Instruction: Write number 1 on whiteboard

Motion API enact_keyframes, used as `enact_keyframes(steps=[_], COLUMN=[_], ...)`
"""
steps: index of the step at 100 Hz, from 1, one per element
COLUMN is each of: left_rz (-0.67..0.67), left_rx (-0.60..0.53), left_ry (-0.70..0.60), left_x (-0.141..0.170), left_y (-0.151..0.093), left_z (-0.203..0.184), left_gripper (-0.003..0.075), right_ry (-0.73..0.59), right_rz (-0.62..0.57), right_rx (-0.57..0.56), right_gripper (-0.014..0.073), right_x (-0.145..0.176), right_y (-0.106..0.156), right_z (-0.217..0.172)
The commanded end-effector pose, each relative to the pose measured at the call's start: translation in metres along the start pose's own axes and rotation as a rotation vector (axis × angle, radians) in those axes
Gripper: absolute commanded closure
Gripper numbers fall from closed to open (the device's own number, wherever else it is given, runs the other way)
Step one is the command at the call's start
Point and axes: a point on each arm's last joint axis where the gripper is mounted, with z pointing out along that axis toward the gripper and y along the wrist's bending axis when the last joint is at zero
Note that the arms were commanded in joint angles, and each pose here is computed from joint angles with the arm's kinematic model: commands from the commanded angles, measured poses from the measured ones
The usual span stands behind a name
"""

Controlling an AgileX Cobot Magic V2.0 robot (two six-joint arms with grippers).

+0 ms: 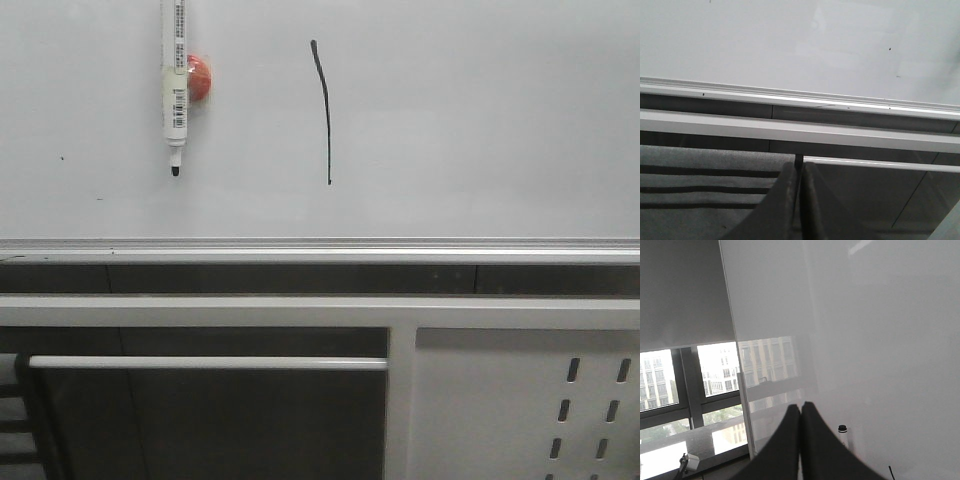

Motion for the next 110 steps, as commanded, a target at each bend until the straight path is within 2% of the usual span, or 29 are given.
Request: enact_keyframes(steps=[1, 12, 24, 31, 45, 55, 72, 80, 93, 98, 104, 105, 106, 110], left_rz=[-0.024, -0.024, -0.024, -0.024, -0.024, -0.024, -0.024, -0.024, -0.024, -0.024, -0.024, -0.024, -0.024, -0.024], left_rx=[0.012, 0.012, 0.012, 0.012, 0.012, 0.012, 0.012, 0.012, 0.012, 0.012, 0.012, 0.012, 0.012, 0.012], left_ry=[-0.052, -0.052, -0.052, -0.052, -0.052, -0.052, -0.052, -0.052, -0.052, -0.052, -0.052, -0.052, -0.052, -0.052], left_x=[0.001, 0.001, 0.001, 0.001, 0.001, 0.001, 0.001, 0.001, 0.001, 0.001, 0.001, 0.001, 0.001, 0.001], left_y=[0.000, 0.000, 0.000, 0.000, 0.000, 0.000, 0.000, 0.000, 0.000, 0.000, 0.000, 0.000, 0.000, 0.000], left_z=[0.000, 0.000, 0.000, 0.000, 0.000, 0.000, 0.000, 0.000, 0.000, 0.000, 0.000, 0.000, 0.000, 0.000], left_gripper=[0.0738, 0.0738, 0.0738, 0.0738, 0.0738, 0.0738, 0.0738, 0.0738, 0.0738, 0.0738, 0.0738, 0.0738, 0.0738, 0.0738], right_ry=[-0.024, -0.025, -0.044, -0.024, 0.072, 0.090, 0.152, 0.166, 0.202, 0.248, 0.330, 0.347, 0.365, 0.394], right_rz=[-0.013, -0.013, -0.017, -0.023, -0.004, -0.011, -0.016, -0.088, -0.124, -0.141, -0.092, -0.121, -0.077, -0.176], right_rx=[0.015, 0.019, 0.204, 0.251, 0.258, 0.313, 0.259, 0.250, 0.258, 0.264, 0.264, 0.258, 0.260, 0.237], right_gripper=[0.0646, 0.0646, 0.0646, 0.0646, 0.0646, 0.0646, 0.0646, 0.0646, 0.0646, 0.0646, 0.0646, 0.0646, 0.0646, 0.0647], right_x=[-0.010, -0.010, -0.001, 0.010, 0.041, 0.052, 0.062, 0.063, 0.067, 0.072, 0.076, 0.076, 0.078, 0.078], right_y=[0.000, -0.001, -0.019, -0.024, -0.027, -0.033, -0.028, -0.028, -0.029, -0.029, -0.029, -0.028, -0.028, -0.027], right_z=[0.002, 0.002, 0.001, 0.000, -0.001, -0.004, 0.000, 0.002, 0.007, 0.007, 0.008, 0.009, 0.009, 0.012])
